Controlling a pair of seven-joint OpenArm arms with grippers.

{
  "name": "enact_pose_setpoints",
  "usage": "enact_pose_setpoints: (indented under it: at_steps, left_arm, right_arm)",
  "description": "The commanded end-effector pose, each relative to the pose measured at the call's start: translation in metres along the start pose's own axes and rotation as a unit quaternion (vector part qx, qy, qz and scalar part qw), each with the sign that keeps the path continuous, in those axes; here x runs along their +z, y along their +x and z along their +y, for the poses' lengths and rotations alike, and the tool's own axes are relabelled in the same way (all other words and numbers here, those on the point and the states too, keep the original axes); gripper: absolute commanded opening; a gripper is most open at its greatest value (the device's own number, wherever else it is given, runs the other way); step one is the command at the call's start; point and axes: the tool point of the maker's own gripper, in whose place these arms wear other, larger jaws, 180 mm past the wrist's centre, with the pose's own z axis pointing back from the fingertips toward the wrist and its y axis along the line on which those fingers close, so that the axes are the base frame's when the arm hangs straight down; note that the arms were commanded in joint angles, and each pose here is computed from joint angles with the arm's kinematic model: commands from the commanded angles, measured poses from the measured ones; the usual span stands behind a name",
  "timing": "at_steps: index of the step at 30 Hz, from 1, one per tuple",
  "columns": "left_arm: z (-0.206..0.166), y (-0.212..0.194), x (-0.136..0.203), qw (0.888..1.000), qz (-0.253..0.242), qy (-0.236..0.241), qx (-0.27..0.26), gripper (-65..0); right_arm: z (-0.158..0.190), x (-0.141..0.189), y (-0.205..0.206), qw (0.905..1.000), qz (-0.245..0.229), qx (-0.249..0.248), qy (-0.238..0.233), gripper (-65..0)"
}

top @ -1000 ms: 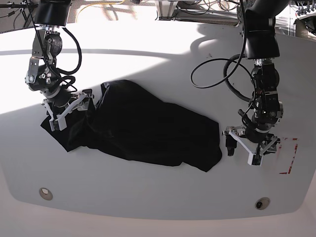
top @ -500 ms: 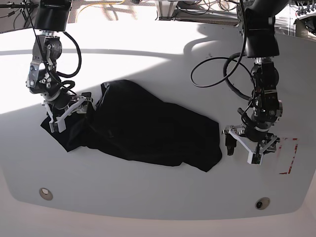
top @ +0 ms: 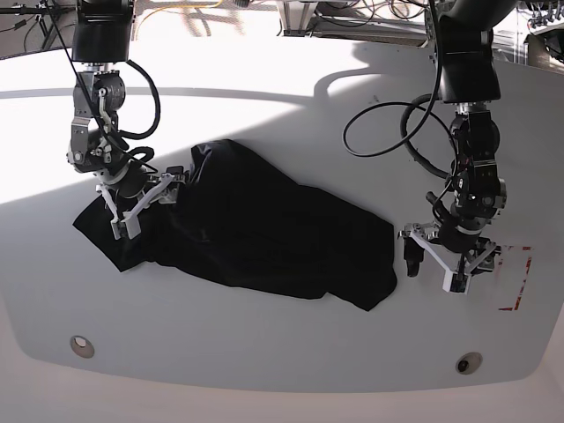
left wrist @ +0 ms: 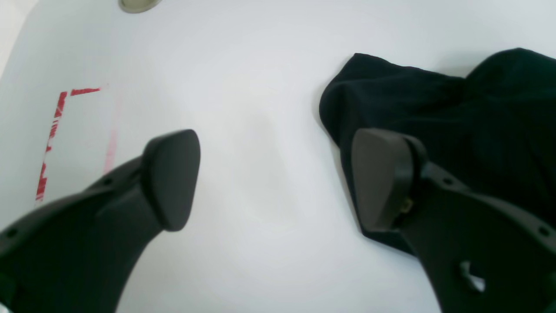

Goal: Fold the T-shirt properly
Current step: 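Hold the stretched shirt with both grippers and adjust grip, then lift the shirt with the right gripper and drag it away from the left gripper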

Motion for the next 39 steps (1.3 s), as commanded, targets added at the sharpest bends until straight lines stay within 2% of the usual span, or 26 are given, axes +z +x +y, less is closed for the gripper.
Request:
enact_pose_setpoints:
  at_steps: [1, 2, 4, 6, 9, 10, 12, 15, 22, 28, 31, 32, 33, 35, 36, 39]
  left_arm:
    - [0.011, 0.023, 0.002, 0.999, -0.033, 0.011, -0.004, -14.0]
    - [0.011, 0.023, 0.002, 0.999, -0.033, 0.011, -0.004, -14.0]
    - [0.012, 0.023, 0.002, 0.999, -0.033, 0.011, -0.004, -14.0]
    - [0.012, 0.020, 0.001, 1.000, -0.029, 0.011, -0.003, -14.0]
    - [0.012, 0.014, -0.001, 1.000, -0.021, 0.009, 0.000, -14.0]
    - [0.011, 0.014, -0.001, 1.000, -0.021, 0.009, 0.000, -14.0]
    - [0.011, 0.012, -0.002, 1.000, -0.018, 0.008, 0.000, -14.0]
    - [0.005, 0.012, -0.002, 1.000, -0.018, -0.009, -0.010, -14.0]
    - [-0.027, 0.005, -0.002, 0.997, -0.015, -0.066, -0.025, -14.0]
    - [-0.054, -0.005, 0.001, 0.993, -0.011, -0.109, -0.033, -14.0]
    - [-0.072, -0.012, 0.004, 0.990, -0.007, -0.137, -0.038, -14.0]
    - [-0.078, -0.015, 0.005, 0.988, -0.005, -0.148, -0.043, -14.0]
    - [-0.080, -0.016, 0.005, 0.988, -0.004, -0.151, -0.044, -14.0]
    - [-0.086, -0.023, 0.008, 0.985, 0.001, -0.164, -0.048, -14.0]
    - [-0.087, -0.024, 0.009, 0.985, 0.000, -0.167, -0.049, -14.0]
    - [-0.093, -0.029, 0.013, 0.983, -0.008, -0.179, -0.047, -14.0]
  right_arm:
    - [-0.003, 0.002, 0.026, 0.9992, -0.033, 0.021, -0.009, -18.2]
    - [-0.004, 0.002, 0.027, 0.9990, -0.033, 0.026, -0.013, -19.8]
    - [-0.006, 0.002, 0.027, 0.9987, -0.031, 0.034, -0.021, -28.2]
    - [-0.005, 0.001, 0.028, 0.9986, -0.032, 0.036, -0.022, -39.5]
    - [0.004, 0.005, 0.037, 0.9979, -0.045, 0.044, -0.017, -59.8]
    - [0.006, 0.008, 0.039, 0.9975, -0.048, 0.049, -0.017, -64.4]
    - [0.013, 0.014, 0.048, 0.9965, -0.056, 0.060, -0.016, -65.0]
    - [0.023, 0.027, 0.061, 0.9944, -0.064, 0.082, -0.015, -61.8]
    - [0.048, 0.054, 0.093, 0.9864, -0.105, 0.126, -0.011, -65.0]
    - [0.060, 0.070, 0.132, 0.9732, -0.149, 0.175, -0.010, -65.0]
    - [0.078, 0.077, 0.154, 0.9616, -0.173, 0.213, 0.000, -65.0]
    - [0.087, 0.082, 0.170, 0.9533, -0.191, 0.234, 0.005, -65.0]
    - [0.090, 0.084, 0.175, 0.9502, -0.197, 0.241, 0.006, -65.0]
    - [0.105, 0.090, 0.199, 0.9364, -0.222, 0.271, 0.013, -65.0]
    - [0.109, 0.091, 0.204, 0.9333, -0.228, 0.277, 0.016, -65.0]
    - [0.134, 0.101, 0.233, 0.9101, -0.259, 0.322, 0.028, -65.0]
